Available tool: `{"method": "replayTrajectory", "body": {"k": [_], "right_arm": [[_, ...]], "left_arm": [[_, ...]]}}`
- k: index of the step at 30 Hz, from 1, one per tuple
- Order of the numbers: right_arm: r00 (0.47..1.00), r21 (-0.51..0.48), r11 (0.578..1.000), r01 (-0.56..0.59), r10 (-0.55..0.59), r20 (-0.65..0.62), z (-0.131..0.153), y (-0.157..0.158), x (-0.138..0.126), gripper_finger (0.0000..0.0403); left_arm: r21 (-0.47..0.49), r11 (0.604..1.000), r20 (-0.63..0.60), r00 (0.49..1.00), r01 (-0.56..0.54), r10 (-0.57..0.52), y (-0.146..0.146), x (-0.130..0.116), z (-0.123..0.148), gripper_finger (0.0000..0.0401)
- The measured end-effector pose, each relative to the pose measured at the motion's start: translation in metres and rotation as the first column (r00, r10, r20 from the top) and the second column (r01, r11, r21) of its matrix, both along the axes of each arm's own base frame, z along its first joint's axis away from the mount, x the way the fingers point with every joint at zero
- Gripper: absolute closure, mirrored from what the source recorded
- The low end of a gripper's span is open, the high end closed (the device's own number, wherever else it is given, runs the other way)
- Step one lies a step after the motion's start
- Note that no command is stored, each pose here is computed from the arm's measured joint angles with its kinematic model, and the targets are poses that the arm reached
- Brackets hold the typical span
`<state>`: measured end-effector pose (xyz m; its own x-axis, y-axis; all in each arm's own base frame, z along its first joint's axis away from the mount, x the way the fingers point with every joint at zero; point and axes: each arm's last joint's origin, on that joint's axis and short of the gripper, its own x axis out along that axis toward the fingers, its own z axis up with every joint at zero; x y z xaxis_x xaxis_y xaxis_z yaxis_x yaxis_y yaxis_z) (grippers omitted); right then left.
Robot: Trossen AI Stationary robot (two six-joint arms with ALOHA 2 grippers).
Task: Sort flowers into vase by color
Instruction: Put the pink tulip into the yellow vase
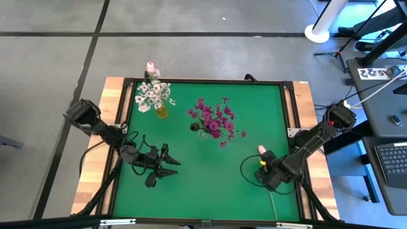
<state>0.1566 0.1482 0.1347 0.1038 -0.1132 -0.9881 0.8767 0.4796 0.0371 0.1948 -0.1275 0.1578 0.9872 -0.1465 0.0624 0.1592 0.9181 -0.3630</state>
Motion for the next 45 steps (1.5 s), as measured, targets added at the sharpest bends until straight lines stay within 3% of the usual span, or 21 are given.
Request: {"method": "replayTrajectory", "body": {"k": [18, 24, 29, 35, 40, 45], "right_arm": [[0.994, -0.025, 0.994, -0.108, 0.108, 0.008, 0.002, -0.004, 0.007, 0.0328], [0.976, -0.076, 0.978, -0.196, 0.202, 0.078, 0.012, 0.002, 0.018, 0.0392], [0.959, -0.123, 0.965, -0.233, 0.249, 0.135, 0.026, 0.007, 0.026, 0.0385], [0.920, -0.251, 0.933, -0.258, 0.317, 0.231, 0.058, 0.013, 0.038, 0.0397], [0.837, -0.378, 0.888, -0.263, 0.405, 0.368, 0.100, 0.018, 0.050, 0.0392], [0.718, -0.530, 0.796, -0.292, 0.549, 0.428, 0.140, 0.031, 0.058, 0.0398]], "left_arm": [[-0.028, 1.000, -0.003, 1.000, -0.003, 0.003, 0.000, 0.000, 0.000, 0.0227], [-0.032, 0.999, 0.149, 0.988, 0.038, -0.033, -0.003, -0.004, 0.016, 0.0227], [0.013, 0.999, 0.188, 0.981, 0.038, -0.039, -0.004, -0.007, 0.020, 0.0227], [0.031, 0.999, 0.195, 0.981, -0.009, 0.003, -0.003, -0.007, 0.022, 0.0227], [0.040, 0.998, 0.232, 0.972, -0.057, 0.046, 0.001, -0.010, 0.033, 0.0227], [0.068, 0.993, 0.247, 0.966, -0.098, 0.079, 0.005, -0.015, 0.044, 0.0227]]}}
